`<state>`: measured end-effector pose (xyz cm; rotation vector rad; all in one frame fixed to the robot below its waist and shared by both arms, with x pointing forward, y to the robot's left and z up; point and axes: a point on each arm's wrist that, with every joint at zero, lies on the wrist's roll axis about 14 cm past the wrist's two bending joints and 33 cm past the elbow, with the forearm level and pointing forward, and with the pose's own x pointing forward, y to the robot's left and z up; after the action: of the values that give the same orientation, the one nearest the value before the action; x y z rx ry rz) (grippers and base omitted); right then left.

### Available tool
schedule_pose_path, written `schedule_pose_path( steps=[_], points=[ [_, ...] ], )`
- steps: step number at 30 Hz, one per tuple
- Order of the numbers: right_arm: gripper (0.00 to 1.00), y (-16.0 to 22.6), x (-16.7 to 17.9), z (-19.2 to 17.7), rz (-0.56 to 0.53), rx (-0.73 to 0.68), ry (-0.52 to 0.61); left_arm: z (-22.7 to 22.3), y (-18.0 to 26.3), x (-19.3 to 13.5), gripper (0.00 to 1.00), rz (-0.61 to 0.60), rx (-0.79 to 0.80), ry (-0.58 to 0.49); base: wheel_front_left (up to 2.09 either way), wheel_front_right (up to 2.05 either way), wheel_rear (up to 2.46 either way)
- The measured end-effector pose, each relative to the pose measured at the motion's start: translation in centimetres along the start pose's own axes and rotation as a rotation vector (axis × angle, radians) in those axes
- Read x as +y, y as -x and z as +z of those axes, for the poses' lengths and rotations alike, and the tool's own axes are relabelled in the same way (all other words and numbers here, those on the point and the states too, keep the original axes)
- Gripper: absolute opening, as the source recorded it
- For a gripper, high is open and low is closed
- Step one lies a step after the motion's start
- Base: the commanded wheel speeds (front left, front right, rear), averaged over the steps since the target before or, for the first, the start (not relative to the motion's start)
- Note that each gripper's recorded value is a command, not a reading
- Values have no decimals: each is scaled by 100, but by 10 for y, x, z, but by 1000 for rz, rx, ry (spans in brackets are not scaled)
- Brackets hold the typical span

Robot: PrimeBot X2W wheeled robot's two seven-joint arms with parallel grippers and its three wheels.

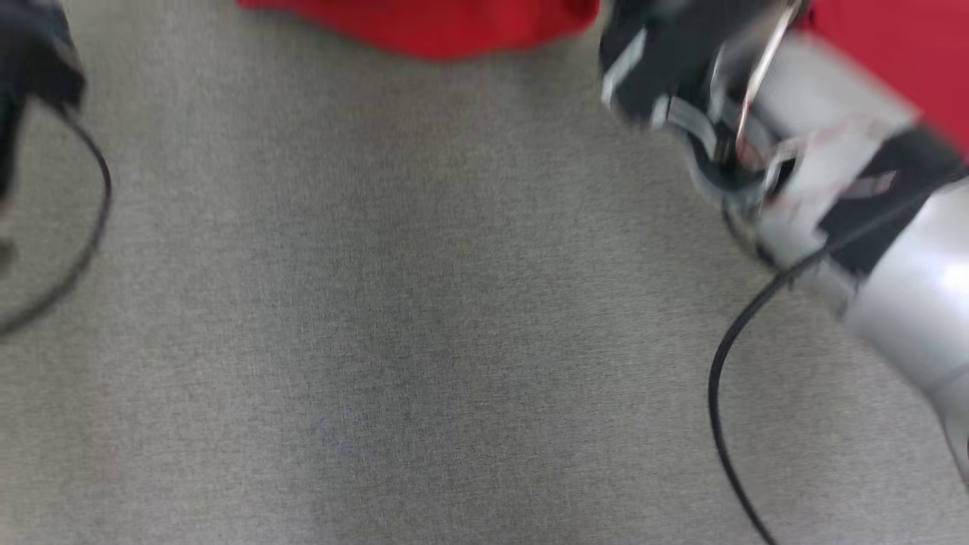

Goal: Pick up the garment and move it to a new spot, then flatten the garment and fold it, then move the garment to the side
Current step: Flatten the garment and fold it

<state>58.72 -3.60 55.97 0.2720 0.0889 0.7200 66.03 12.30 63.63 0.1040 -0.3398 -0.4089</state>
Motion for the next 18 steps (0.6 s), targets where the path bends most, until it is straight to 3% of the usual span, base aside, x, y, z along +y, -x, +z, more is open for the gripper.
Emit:
schedule_pose_path(
  steps=[7, 18],
  points=[
    [0, 59, 22, -50, -1, 105, -98, -11, 62, -19, 0, 62, 22, 128, 0, 0, 0],
    [0, 131, 67, -88, 32, 191, -153, -21, 168, -66, 0, 130, 111, 251, 0, 0, 0]
  ],
)
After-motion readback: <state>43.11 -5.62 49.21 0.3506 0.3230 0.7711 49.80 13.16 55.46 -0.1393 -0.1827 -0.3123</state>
